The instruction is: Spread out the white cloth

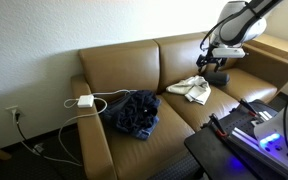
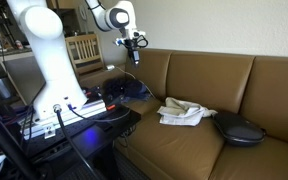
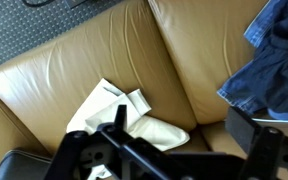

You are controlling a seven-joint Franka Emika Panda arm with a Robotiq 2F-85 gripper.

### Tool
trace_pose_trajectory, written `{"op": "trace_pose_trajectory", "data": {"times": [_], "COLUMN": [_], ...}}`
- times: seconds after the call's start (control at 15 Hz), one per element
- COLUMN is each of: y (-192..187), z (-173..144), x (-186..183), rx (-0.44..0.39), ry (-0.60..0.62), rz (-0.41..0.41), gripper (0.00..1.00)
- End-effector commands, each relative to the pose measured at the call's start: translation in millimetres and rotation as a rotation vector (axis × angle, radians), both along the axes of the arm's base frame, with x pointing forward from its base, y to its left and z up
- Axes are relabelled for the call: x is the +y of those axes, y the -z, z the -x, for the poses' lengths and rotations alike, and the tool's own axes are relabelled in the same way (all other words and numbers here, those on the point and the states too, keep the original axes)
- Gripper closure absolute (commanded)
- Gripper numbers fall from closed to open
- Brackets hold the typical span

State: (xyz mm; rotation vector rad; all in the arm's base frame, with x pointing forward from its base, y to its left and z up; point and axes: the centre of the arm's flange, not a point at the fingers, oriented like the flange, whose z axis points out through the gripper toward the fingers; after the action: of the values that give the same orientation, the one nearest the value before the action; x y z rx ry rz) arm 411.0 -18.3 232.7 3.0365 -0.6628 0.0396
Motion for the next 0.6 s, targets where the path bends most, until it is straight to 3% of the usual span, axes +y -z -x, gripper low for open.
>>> {"op": "trace_pose_trajectory", "data": {"times": [0.0, 0.13, 0.2, 0.27, 0.53], "y": [56.2, 58.2, 41.2, 46.9, 51.1], "z": [-53.5, -89.7, -96.7, -54.8, -91.4], "x": [-52.5, -81.9, -79.5, -85.3, -81.3], "rx": [-0.016, 0.027, 0.041, 0.007, 0.024], "ry": [0.175, 0.246, 0.194, 0.213, 0.215], "rz": [0.099, 0.193, 0.198, 0.164, 0.215], "gripper": [0.0, 0.0, 0.0, 0.0, 0.0]}}
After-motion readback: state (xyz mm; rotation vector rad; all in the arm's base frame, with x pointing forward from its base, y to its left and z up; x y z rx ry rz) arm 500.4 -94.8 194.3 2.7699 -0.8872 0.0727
